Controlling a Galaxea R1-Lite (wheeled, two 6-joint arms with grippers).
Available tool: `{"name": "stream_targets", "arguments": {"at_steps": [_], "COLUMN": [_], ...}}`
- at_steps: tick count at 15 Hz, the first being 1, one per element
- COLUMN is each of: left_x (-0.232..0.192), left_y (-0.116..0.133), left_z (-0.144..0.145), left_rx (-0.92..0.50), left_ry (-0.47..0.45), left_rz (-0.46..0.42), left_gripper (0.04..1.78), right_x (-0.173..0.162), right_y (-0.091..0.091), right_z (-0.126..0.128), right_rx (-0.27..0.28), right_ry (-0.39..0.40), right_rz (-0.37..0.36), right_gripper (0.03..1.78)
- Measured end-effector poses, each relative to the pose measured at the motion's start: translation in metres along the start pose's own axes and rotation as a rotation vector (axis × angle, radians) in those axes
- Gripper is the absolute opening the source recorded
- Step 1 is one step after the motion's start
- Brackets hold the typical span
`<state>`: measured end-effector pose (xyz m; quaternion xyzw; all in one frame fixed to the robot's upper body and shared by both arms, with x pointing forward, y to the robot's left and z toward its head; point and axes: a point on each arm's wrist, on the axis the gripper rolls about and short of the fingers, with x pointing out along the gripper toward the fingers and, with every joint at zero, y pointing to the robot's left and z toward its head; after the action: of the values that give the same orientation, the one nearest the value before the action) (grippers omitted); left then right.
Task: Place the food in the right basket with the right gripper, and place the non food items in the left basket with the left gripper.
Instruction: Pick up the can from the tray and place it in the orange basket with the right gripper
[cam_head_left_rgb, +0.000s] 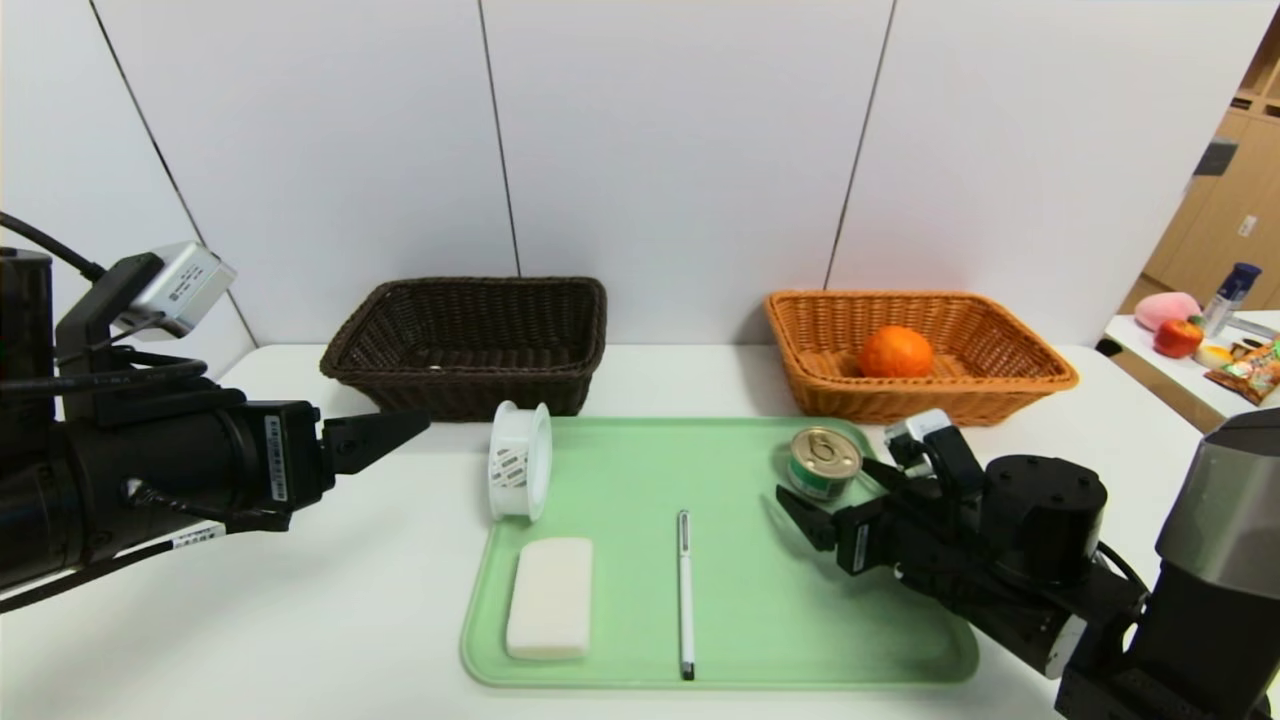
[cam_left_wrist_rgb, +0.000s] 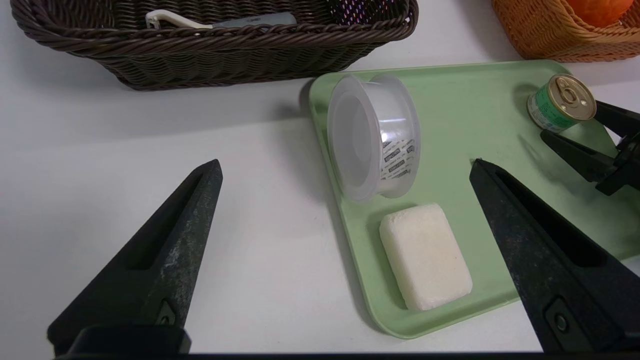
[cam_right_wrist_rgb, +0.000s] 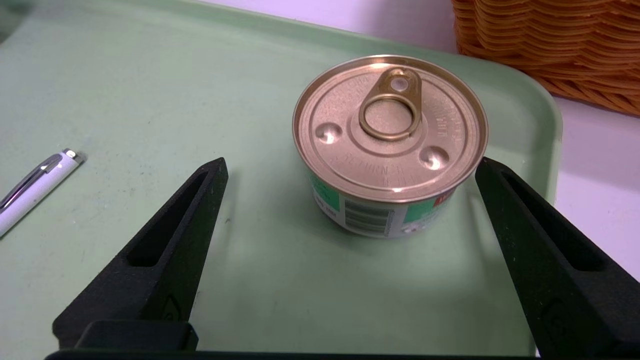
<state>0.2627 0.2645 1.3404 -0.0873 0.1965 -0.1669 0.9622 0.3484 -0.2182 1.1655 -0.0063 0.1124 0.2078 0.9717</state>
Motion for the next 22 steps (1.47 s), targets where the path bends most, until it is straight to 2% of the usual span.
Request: {"name": "stream_targets", "arguments": {"at_steps": [10, 22], "left_x": [0.000, 0.001], "left_y": [0.000, 0.000], "left_z": [0.000, 0.000], "left_rx": [0.000, 0.000], "left_ry": [0.000, 0.002], "left_rz": [0.000, 0.000], "left_gripper": [1.75, 1.75], "right_x": [0.022, 0.030], "right_y": [-0.002, -0.006], "right_z": [0.002, -0.002], "right_rx": [-0.007, -0.009], "right_ry": [-0.037, -0.033], "right_rz": [-0.009, -0.021], "right_gripper": [1.71, 1.71]}}
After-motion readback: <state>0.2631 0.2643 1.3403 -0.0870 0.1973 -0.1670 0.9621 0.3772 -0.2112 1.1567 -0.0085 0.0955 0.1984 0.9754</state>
